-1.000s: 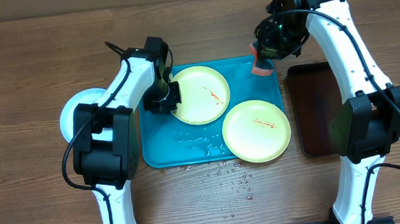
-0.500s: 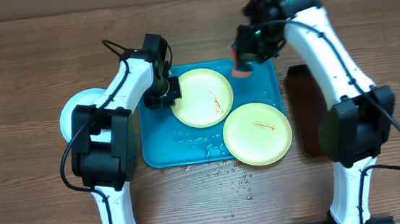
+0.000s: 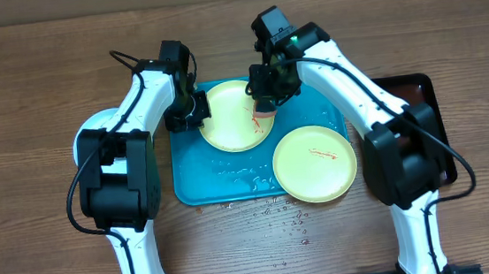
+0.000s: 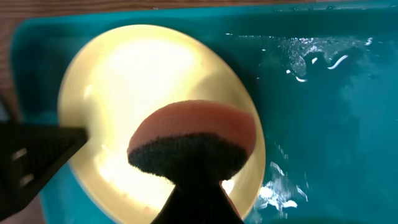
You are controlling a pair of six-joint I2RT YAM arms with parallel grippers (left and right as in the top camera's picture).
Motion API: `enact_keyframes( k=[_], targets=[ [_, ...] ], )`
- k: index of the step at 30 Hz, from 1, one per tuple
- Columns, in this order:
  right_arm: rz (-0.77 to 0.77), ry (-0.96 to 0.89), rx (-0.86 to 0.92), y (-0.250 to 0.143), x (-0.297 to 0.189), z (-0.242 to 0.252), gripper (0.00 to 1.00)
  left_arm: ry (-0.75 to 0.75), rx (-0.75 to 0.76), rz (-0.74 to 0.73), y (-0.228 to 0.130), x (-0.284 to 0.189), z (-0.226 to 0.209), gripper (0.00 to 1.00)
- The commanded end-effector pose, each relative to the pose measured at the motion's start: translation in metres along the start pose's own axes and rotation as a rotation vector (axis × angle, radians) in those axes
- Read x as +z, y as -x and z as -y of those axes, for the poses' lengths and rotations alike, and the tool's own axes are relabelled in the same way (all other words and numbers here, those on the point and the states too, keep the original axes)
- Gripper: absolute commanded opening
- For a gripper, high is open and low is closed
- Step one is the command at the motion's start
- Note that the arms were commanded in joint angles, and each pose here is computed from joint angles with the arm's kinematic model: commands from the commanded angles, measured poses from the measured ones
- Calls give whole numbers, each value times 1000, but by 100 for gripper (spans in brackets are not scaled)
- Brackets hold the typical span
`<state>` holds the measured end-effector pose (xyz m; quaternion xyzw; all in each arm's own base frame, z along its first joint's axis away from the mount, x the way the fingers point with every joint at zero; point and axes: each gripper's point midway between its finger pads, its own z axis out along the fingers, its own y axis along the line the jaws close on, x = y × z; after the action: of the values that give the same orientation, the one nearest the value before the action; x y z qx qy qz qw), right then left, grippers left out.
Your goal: Clean dirty plates on tray and stack at the side
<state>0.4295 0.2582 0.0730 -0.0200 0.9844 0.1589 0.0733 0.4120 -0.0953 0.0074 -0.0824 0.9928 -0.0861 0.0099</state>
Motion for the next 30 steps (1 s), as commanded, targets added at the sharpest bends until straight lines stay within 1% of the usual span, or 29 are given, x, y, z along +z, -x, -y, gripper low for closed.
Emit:
enact_keyframes(
  k=[1, 4, 10, 13, 19, 23, 27, 30],
  targets=[
    [-35, -47, 21, -4, 28, 14, 4, 43, 25, -31, -7, 13, -16, 4],
    [-70, -64, 29, -10, 45, 21, 4, 42, 25, -29, -6, 13, -15, 4],
    [-106, -68, 29, -18, 61, 22, 4, 38, 34, -29, -6, 13, -15, 4],
    [-154, -41, 28, -29, 73, 16, 4, -12, 68, -38, -7, 13, -7, 4],
    [-262, 58, 19, -59, 97, -15, 4, -151, 62, -48, -5, 9, 7, 4],
    [-287, 112, -26, -75, 106, -44, 4, -249, 60, -58, -4, 4, 14, 4],
    [-273, 162, -75, -80, 109, -67, 4, -272, 51, -61, -3, 2, 12, 4],
    [-268, 175, -107, -80, 109, -70, 4, -272, 59, -60, -3, 2, 12, 4]
  ],
)
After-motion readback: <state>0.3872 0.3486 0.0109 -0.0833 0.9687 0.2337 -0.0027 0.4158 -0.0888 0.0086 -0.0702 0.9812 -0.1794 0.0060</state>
